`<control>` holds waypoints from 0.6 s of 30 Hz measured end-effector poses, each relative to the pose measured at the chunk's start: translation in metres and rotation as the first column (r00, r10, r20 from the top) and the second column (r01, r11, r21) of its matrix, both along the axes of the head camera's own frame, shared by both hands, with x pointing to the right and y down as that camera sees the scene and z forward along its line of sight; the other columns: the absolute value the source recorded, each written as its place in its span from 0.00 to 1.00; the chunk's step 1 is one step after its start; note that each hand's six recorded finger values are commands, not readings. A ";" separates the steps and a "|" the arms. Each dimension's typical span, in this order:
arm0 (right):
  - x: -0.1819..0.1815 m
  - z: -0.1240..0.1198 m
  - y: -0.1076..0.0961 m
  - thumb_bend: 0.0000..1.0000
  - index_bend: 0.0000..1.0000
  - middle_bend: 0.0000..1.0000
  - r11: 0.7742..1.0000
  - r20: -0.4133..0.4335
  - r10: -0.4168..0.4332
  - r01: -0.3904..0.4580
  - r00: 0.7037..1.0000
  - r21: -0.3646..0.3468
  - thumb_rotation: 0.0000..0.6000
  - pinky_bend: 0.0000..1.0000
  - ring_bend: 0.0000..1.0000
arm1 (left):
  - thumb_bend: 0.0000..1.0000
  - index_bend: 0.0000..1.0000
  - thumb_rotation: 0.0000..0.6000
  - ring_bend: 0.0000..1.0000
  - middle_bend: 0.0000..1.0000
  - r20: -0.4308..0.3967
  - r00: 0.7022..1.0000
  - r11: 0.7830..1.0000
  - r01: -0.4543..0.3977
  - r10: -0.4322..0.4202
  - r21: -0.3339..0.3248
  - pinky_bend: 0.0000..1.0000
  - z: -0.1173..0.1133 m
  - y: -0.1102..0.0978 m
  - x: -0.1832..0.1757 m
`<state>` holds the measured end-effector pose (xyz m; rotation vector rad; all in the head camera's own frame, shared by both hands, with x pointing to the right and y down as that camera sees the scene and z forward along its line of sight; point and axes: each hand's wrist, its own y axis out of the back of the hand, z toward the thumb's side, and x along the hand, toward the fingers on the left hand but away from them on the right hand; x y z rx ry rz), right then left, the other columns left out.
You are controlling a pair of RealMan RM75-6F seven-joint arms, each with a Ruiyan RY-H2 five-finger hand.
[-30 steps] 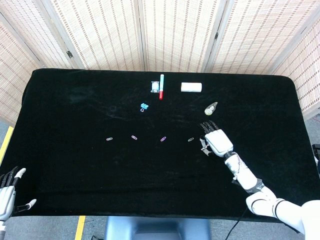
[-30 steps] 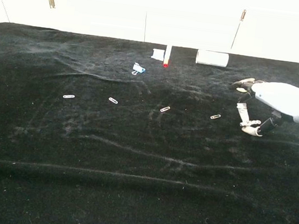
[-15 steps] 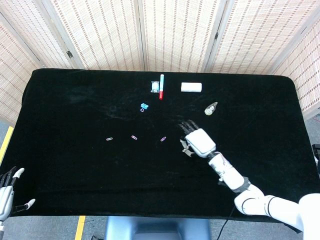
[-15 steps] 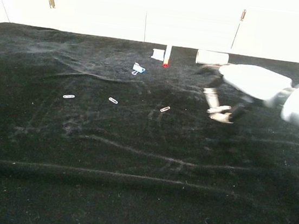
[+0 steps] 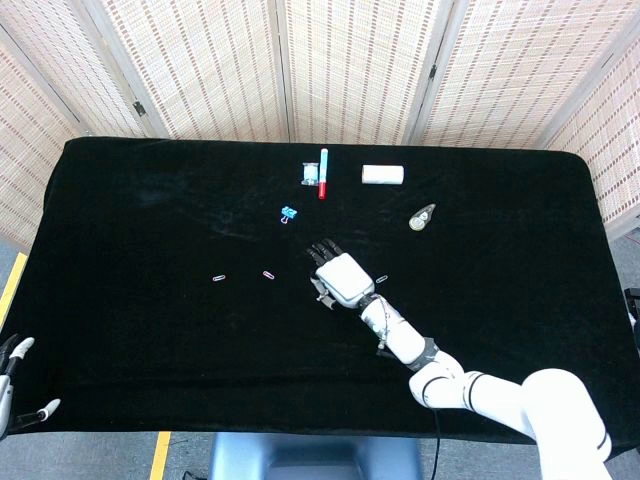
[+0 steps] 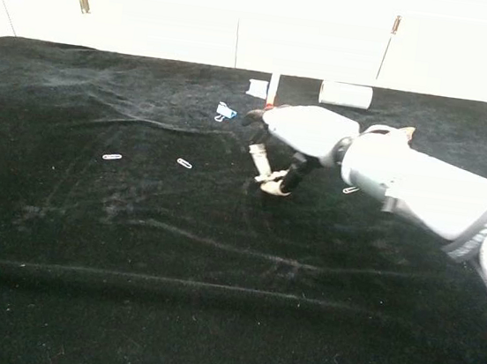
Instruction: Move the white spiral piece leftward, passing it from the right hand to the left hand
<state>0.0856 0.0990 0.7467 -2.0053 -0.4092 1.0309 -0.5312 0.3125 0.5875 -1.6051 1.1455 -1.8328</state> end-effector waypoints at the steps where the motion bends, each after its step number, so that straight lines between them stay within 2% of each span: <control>1: -0.004 0.002 0.000 0.43 0.80 0.12 1.000 -0.001 -0.003 0.003 1.000 0.000 1.00 0.00 0.05 | 0.21 0.00 1.00 0.03 0.00 -0.001 1.000 1.000 0.004 -0.004 0.003 0.00 -0.001 0.000 -0.001; 8: -0.026 0.014 -0.006 0.43 0.80 0.12 1.000 -0.013 -0.015 0.015 1.000 -0.005 1.00 0.00 0.05 | 0.21 0.00 1.00 0.03 0.00 0.002 0.999 0.999 0.036 -0.036 0.023 0.00 -0.007 0.000 -0.011; 18: -0.032 0.022 -0.012 0.42 0.80 0.12 1.000 -0.011 -0.008 0.008 1.000 -0.028 1.00 0.00 0.05 | 0.21 0.00 1.00 0.03 0.00 0.003 0.998 0.998 0.059 -0.059 0.026 0.00 -0.007 -0.002 -0.017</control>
